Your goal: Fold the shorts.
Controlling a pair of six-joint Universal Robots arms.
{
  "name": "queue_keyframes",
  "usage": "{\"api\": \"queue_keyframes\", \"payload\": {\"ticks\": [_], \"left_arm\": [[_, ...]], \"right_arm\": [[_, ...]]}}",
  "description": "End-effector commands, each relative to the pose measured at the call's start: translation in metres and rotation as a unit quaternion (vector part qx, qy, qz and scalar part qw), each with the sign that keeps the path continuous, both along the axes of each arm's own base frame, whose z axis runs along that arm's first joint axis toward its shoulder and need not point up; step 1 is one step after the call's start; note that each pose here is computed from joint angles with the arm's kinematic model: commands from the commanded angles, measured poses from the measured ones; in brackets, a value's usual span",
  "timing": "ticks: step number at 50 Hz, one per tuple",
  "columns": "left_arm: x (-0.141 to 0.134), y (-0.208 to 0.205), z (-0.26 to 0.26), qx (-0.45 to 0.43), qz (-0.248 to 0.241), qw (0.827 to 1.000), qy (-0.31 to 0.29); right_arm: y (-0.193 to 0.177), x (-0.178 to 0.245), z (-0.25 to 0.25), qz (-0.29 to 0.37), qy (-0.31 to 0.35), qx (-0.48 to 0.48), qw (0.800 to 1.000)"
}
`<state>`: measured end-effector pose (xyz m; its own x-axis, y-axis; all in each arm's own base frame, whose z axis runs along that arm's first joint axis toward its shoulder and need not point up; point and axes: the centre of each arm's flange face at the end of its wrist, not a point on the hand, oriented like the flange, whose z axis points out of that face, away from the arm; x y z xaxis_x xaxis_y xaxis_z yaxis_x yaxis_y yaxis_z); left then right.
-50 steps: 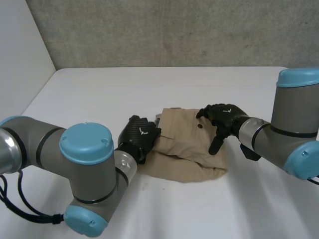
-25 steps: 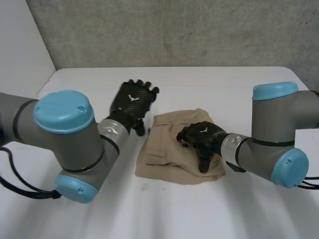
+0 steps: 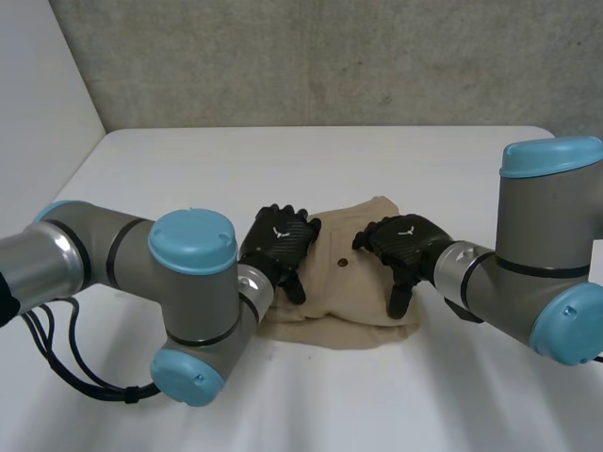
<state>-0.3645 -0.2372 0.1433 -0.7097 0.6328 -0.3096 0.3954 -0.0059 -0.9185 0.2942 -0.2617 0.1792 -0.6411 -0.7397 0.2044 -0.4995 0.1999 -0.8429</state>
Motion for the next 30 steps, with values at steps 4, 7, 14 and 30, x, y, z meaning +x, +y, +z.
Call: {"api": "queue_keyframes", "payload": {"ticks": [4, 7, 14, 30], "left_arm": [[0.0, 0.006, -0.007, -0.005, -0.013, 0.999, -0.03], [0.0, 0.007, -0.009, -0.004, -0.014, 0.999, -0.032], [0.002, 0.004, -0.013, -0.002, -0.009, 0.999, -0.036], [0.009, 0.013, 0.023, 0.006, -0.024, 1.0, -0.011]], "right_arm": [[-0.003, 0.001, 0.006, -0.024, -0.037, 0.008, 0.999], [-0.007, 0.003, 0.0, -0.033, -0.036, -0.004, 0.999], [-0.02, 0.001, -0.028, -0.07, -0.015, -0.019, 0.997], [-0.015, -0.004, 0.031, -0.082, -0.052, -0.077, 0.992]]}}
